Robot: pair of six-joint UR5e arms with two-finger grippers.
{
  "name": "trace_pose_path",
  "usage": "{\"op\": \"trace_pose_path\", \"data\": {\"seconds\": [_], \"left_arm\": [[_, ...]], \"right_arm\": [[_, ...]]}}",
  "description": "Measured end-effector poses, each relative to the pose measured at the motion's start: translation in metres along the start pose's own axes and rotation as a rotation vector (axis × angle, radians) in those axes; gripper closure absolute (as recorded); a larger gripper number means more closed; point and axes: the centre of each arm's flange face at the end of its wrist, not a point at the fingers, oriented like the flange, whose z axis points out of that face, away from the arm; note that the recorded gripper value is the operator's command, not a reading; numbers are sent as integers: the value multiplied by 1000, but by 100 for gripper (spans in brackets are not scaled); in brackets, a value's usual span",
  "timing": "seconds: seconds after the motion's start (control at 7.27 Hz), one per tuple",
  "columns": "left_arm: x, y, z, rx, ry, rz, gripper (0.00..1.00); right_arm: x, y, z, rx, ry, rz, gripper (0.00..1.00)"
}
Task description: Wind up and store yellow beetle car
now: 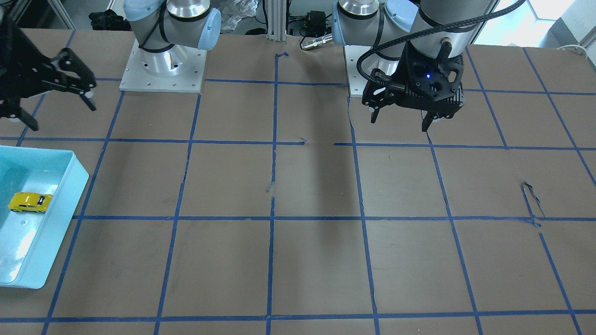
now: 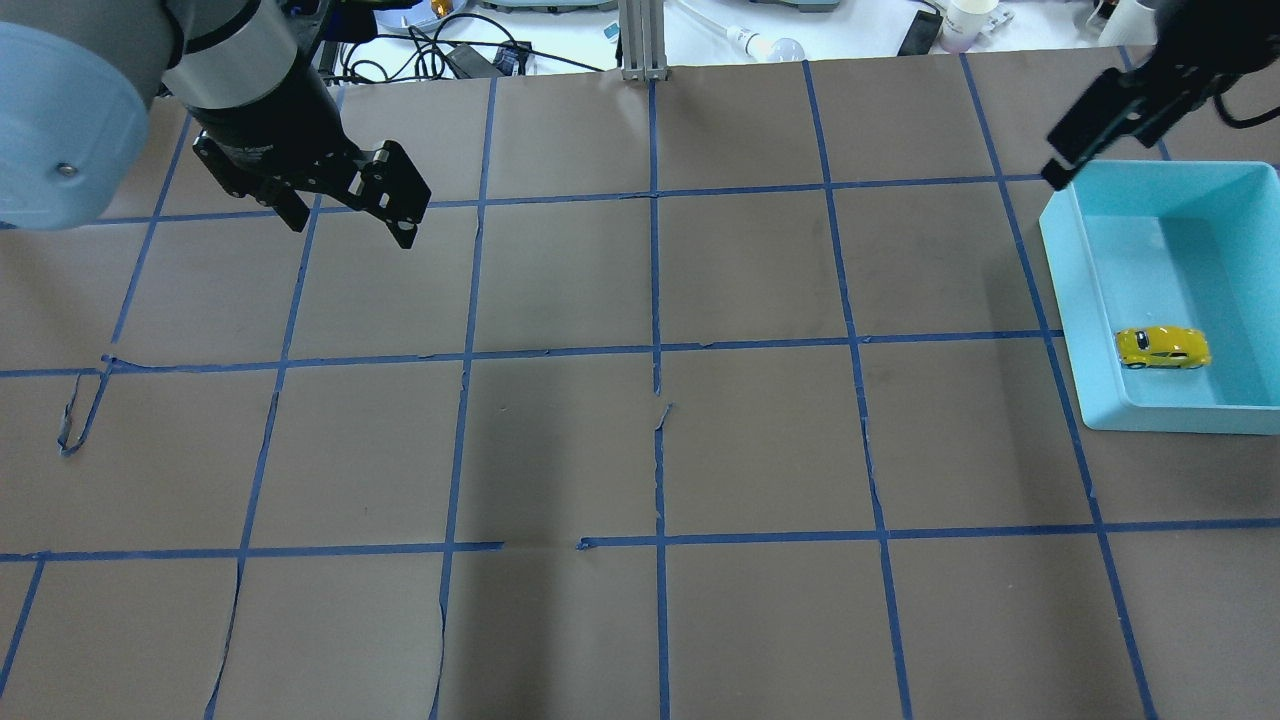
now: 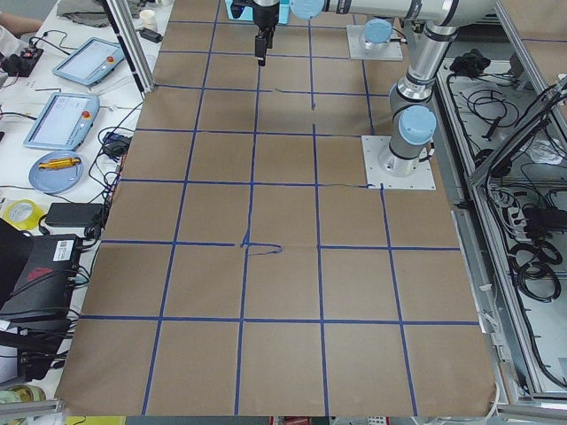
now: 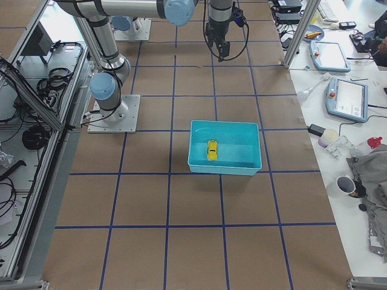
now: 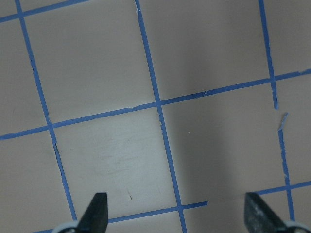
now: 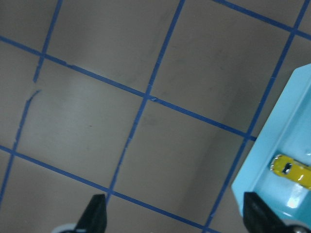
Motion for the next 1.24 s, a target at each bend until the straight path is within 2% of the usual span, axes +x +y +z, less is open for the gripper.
{"op": "trace_pose_path", "data": {"seconds": [0.28, 0.41, 0.55, 1.24], "left_arm": [[0, 0, 0, -1, 1, 0, 0], [0, 0, 0, 0, 1, 0, 0], [-1, 0, 0, 0, 1, -1, 0], [-3, -1, 0, 1, 0, -1, 0]], "right_arm": [[-93, -16, 8, -13, 13, 248, 0], [-123, -19, 14, -19, 15, 338, 0], [-137, -21, 17, -21, 16, 387, 0], [-141, -25, 19, 1, 22, 413, 0]]}}
